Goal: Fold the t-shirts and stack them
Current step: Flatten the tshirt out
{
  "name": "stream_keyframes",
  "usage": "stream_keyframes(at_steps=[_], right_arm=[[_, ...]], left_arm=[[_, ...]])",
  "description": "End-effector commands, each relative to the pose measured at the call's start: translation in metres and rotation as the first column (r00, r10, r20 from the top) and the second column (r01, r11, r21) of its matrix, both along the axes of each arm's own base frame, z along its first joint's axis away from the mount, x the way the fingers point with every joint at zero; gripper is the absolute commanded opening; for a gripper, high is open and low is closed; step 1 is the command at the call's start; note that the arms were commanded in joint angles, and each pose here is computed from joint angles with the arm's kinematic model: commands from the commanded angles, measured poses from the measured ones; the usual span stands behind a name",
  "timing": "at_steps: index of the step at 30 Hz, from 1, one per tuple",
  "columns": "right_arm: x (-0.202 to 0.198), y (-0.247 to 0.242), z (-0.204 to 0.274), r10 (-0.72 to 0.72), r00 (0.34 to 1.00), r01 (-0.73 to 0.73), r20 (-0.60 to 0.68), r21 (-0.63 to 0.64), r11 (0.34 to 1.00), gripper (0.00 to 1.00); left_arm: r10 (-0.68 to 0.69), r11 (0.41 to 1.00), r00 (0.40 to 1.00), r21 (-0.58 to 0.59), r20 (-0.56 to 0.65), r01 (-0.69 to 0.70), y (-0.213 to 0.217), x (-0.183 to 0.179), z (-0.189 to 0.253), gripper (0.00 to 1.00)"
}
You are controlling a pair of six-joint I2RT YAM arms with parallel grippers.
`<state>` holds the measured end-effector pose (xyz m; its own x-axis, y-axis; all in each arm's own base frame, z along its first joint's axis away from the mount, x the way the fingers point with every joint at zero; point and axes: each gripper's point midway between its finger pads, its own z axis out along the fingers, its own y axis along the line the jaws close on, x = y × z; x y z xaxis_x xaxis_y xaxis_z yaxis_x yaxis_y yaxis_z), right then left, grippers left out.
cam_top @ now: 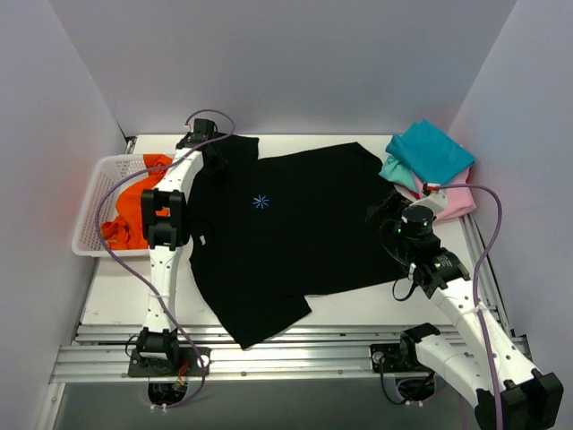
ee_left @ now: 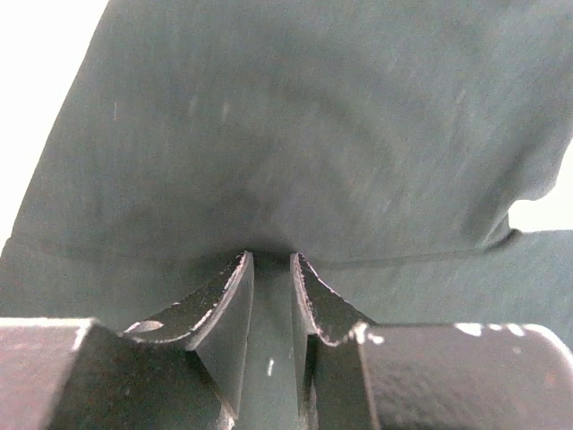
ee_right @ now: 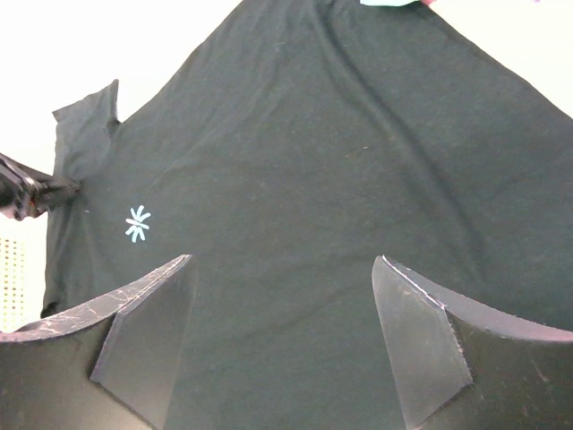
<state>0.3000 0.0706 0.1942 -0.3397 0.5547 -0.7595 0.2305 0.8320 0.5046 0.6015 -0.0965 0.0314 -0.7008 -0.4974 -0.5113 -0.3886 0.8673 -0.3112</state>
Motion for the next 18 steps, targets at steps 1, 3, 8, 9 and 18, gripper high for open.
stream_keyframes(at_steps=[1,3,8,9,18], right_arm=[[0.002,-0.01,0.009,-0.029,0.999,0.03,0.029,-0.052,0.998,0.75],[0.004,-0.011,0.007,-0.031,0.999,0.033,0.026,-0.061,0.998,0.75],[0.006,-0.01,0.005,-0.02,0.999,0.022,0.027,-0.067,0.998,0.75],[0.006,-0.01,0.004,-0.018,0.999,0.02,0.029,-0.071,0.997,0.75],[0.005,-0.008,0.002,0.013,0.992,-0.004,0.124,-0.077,0.997,0.73]], left_arm=[[-0.013,0.996,0.993,0.091,-0.118,0.024,0.014,-0.004,-0.025,0.32],[-0.021,0.996,0.998,0.08,-0.06,0.026,0.011,0.017,-0.017,0.34],[-0.026,1.0,0.998,0.011,0.05,0.026,0.015,0.046,-0.01,0.44],[-0.024,1.0,0.995,-0.009,0.097,0.025,0.018,0.057,-0.008,0.45],[-0.154,0.972,0.809,-0.062,0.567,0.228,-0.035,0.087,0.199,0.57]])
